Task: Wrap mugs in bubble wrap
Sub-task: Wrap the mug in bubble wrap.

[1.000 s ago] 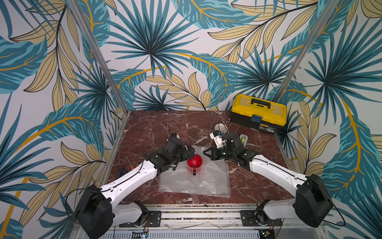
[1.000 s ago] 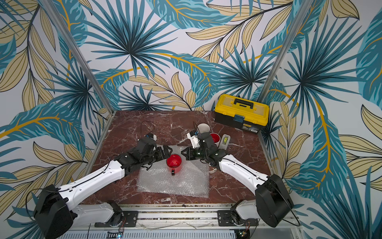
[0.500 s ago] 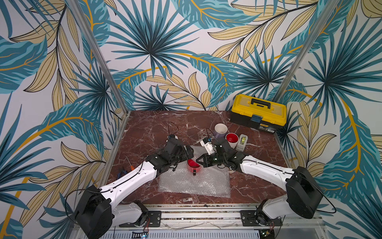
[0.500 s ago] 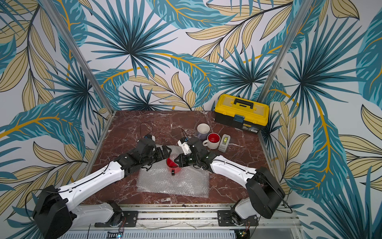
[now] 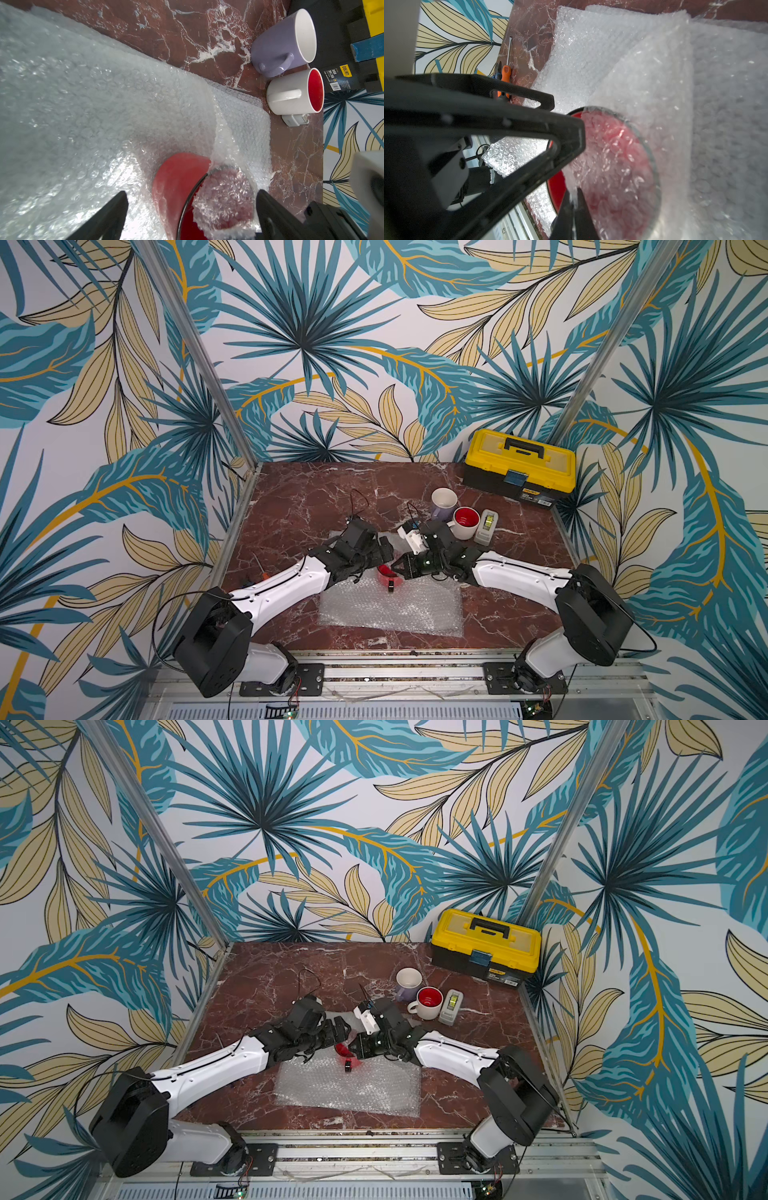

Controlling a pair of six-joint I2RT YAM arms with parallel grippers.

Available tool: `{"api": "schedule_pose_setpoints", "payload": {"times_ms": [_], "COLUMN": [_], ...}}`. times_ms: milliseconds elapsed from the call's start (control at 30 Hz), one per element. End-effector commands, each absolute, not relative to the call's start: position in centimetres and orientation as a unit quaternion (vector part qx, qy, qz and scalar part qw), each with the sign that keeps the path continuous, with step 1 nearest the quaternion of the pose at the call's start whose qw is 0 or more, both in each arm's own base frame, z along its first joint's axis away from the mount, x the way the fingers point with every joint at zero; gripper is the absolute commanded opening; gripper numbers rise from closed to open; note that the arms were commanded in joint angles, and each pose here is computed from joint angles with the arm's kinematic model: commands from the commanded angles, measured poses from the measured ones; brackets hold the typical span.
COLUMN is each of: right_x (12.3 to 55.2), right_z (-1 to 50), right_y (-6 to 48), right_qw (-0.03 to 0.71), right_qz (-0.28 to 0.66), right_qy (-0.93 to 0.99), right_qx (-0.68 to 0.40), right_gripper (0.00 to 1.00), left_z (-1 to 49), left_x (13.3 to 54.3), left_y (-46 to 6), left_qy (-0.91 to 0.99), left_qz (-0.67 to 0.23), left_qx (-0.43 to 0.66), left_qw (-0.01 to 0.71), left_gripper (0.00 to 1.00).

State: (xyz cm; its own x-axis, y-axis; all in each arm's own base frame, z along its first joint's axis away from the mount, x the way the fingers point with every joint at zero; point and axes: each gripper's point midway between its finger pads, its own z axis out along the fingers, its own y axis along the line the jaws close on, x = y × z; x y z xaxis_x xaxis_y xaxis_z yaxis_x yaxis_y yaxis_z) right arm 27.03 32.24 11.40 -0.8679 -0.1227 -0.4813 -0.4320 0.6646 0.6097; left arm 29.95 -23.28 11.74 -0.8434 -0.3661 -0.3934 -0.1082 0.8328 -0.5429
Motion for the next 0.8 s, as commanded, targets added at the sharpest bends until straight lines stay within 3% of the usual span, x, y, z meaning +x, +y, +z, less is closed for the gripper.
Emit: {"api": "schedule_pose_setpoints", "payload": {"times_ms": [0, 433, 767], "right_x": [27.0, 26.2, 25.8], "right_z": [11.3, 14.2, 11.9], "right_y": [32.4, 30.5, 22.3], "right_qw": [0.211, 0.252, 0.280], "right_qz": [0.378, 0.377, 0.197], "right_qy": [0.887, 0.879, 0.936], "right_qx": [-0.161, -0.148, -0.083], "right_gripper": [0.14, 0.35, 0.47], "left_z": [10.8, 8.2, 7.1], "left_x": [30.0, 29.3, 28.6], "left_y": [-23.5, -23.4, -22.9], "left_qy": [0.927, 0.934, 0.937], "left_qz": [-0.258, -0.249, -0.241], "left_qx": [-0.129, -0.132, -0.137], "left_qw": [0.240, 0.220, 0.211], "left_gripper": [0.96, 0.90, 0.90]}}
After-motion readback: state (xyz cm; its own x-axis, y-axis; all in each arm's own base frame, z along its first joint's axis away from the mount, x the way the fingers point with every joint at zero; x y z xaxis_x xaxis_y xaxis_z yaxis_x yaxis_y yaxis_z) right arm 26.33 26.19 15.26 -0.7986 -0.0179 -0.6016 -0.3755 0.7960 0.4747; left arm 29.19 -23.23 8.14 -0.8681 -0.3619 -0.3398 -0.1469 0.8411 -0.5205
